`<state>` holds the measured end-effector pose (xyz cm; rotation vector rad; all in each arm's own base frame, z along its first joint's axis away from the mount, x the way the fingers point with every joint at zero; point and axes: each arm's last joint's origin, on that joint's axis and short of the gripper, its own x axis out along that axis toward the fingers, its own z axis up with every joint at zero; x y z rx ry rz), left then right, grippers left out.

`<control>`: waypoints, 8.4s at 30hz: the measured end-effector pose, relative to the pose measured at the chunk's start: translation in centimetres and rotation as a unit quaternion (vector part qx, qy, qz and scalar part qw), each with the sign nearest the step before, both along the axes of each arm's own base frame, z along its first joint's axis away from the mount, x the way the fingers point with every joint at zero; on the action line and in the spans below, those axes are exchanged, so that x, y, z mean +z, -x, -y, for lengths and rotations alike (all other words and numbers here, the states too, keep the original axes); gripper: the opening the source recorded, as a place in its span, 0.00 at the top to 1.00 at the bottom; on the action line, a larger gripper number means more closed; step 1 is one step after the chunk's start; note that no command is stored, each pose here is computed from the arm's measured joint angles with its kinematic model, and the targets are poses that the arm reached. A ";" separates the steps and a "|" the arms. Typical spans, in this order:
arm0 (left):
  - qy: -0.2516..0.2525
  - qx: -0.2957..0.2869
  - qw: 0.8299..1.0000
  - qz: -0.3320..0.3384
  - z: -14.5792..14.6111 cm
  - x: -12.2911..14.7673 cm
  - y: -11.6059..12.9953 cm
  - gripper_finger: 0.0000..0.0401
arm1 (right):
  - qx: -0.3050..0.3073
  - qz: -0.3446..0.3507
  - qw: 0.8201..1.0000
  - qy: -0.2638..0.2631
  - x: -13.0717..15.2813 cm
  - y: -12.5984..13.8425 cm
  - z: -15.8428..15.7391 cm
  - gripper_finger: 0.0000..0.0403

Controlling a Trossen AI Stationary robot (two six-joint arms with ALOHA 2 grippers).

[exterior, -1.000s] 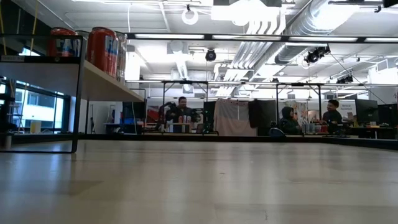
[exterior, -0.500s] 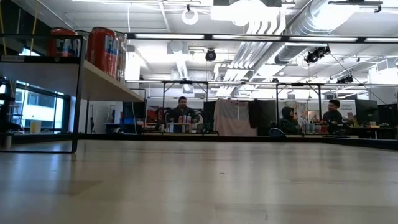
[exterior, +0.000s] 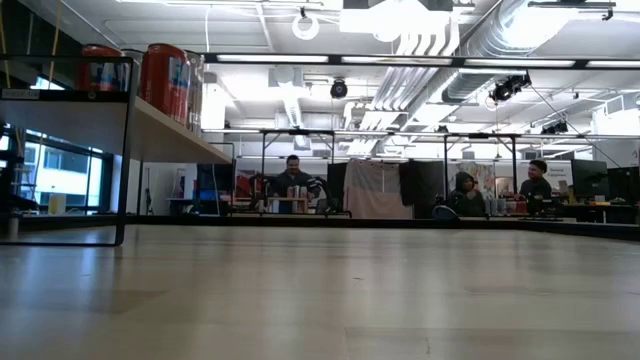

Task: Place canned beverage on shelf
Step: Put the white yellow soda can on the shelf aligned with the other white yellow soda can

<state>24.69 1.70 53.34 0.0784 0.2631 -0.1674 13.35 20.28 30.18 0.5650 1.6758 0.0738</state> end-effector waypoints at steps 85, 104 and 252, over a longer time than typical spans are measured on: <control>0.001 0.037 0.997 -0.069 4.8 -1.1 4.0 0.23 | 0.143 0.219 0.951 0.164 1.6 -11.0 12.2 0.36; 0.080 0.186 0.979 -0.028 2.7 -0.4 3.8 0.23 | 0.445 0.262 0.827 0.223 -0.3 -23.9 28.7 0.36; 0.050 0.108 0.983 -0.141 -12.1 -9.5 -8.9 0.23 | -0.303 0.253 0.769 0.502 13.5 -4.5 23.7 0.14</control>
